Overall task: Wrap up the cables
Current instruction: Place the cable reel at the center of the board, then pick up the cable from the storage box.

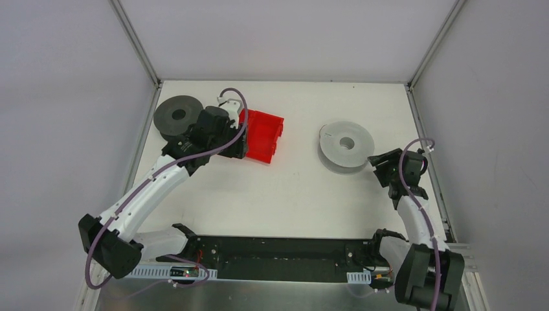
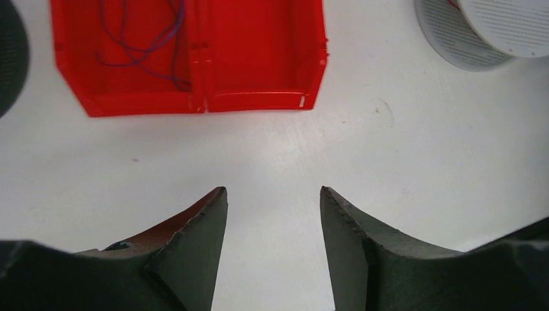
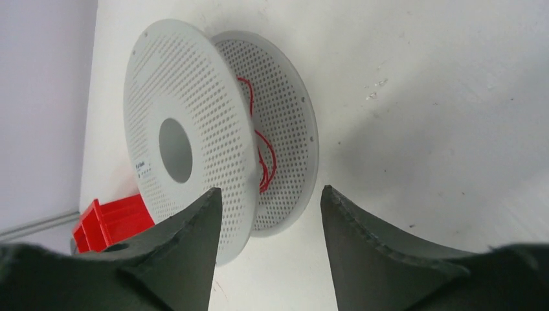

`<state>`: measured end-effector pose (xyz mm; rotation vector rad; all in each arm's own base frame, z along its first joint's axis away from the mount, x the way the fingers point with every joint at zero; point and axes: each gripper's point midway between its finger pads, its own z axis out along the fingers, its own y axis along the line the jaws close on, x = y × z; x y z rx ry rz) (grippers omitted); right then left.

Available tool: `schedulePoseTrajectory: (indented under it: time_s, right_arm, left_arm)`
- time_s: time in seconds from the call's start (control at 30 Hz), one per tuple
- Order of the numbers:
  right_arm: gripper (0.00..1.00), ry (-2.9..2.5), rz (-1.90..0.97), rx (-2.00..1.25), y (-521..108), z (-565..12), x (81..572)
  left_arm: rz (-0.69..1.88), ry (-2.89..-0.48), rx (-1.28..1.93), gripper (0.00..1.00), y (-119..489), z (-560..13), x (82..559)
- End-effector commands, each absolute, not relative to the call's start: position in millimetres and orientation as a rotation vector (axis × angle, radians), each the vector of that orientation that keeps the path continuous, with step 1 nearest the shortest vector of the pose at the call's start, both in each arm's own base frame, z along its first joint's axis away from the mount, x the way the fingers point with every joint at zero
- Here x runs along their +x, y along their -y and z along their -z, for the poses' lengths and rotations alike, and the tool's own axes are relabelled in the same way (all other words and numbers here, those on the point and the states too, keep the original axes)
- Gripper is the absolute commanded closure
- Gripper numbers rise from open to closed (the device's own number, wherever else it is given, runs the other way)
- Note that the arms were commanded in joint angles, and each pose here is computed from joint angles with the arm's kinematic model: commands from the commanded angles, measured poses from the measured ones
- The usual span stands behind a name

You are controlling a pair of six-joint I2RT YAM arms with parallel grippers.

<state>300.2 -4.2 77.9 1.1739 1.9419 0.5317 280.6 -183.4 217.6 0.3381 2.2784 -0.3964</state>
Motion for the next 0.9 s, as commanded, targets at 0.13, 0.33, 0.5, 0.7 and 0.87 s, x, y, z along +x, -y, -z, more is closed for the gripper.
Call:
schedulePoseTrajectory:
  time_s: [0.13,0.33,0.5,0.7,0.87]
  right_arm:
    - [0.41,-2.166,-0.583,0.761,-47,-138,262]
    - [0.46,-2.155,-0.744,0.423,-121,-170,228]
    - [0.47,-2.169,-0.856,0.239,-161,-168,197]
    - [0.47,-2.212,-0.862,0.133,-176,-155,181]
    - [0.47,-2.227,-0.879,0.133,-179,-149,178]
  left_arm:
    - [0.103,-2.213,0.114,0.4,116,-224,281]
    - [0.17,-2.3,-0.013,0.41,100,-212,302]
    - [0.224,-2.37,0.002,0.45,98,-202,345]
    - [0.328,-2.413,0.092,0.47,132,-191,408]
    - [0.36,-2.439,0.088,0.47,148,-174,450]
